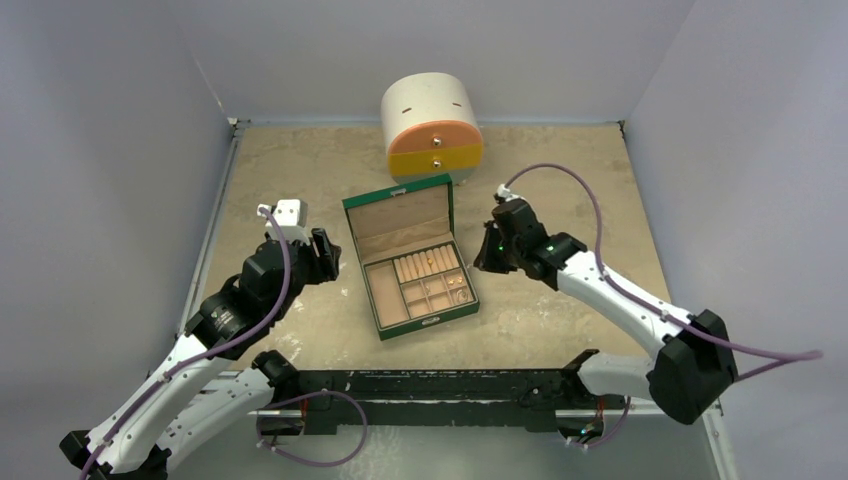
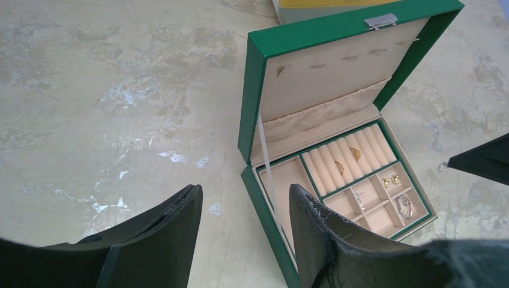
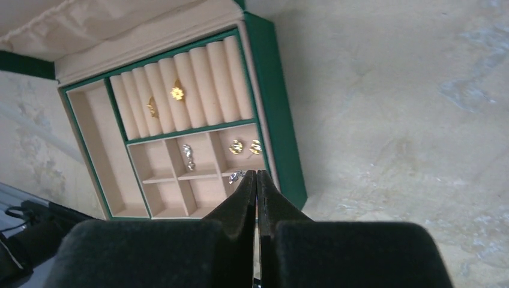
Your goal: Organize the mixed jewelry
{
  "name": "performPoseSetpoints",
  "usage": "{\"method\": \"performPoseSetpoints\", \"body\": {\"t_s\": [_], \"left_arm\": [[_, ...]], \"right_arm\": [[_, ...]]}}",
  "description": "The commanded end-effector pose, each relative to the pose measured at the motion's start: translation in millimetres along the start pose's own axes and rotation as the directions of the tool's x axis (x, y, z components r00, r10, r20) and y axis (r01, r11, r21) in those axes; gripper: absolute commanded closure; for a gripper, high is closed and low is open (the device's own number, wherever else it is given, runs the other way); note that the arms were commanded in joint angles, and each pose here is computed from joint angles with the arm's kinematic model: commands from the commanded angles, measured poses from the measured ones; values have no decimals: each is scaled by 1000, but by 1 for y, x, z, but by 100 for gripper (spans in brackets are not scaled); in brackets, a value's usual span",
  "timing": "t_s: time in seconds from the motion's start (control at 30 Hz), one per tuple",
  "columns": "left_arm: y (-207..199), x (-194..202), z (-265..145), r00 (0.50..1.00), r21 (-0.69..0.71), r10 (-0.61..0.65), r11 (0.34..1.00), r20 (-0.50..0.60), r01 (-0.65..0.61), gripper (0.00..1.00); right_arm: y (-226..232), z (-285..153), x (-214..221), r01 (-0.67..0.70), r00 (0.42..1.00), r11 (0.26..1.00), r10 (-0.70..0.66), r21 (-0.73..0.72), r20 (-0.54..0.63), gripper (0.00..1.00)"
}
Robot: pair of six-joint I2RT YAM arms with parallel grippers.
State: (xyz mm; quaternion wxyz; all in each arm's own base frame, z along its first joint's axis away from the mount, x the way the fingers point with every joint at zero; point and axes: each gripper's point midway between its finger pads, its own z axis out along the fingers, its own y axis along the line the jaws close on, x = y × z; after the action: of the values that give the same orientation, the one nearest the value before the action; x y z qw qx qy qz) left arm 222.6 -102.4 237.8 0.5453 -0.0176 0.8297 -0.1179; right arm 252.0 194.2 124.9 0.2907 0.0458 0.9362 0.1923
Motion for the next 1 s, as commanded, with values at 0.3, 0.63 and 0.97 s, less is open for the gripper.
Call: {"method": "performPoseSetpoints", "body": {"t_s": [0.3, 0.63, 0.97], "left_arm": [[0, -16, -3, 999, -6, -18, 1000, 49, 18, 45], [1, -16, -3, 999, -9, -18, 1000, 50, 18, 45], [1, -15, -2, 999, -11, -16, 1000, 47, 17, 45]], "right_arm": [[77, 15, 12, 382, 924, 924, -382, 1, 29, 100], [88, 33, 36, 518, 855, 852, -517, 81, -37, 100], [72, 46, 46, 512, 859, 840, -502, 178, -104, 100]]}}
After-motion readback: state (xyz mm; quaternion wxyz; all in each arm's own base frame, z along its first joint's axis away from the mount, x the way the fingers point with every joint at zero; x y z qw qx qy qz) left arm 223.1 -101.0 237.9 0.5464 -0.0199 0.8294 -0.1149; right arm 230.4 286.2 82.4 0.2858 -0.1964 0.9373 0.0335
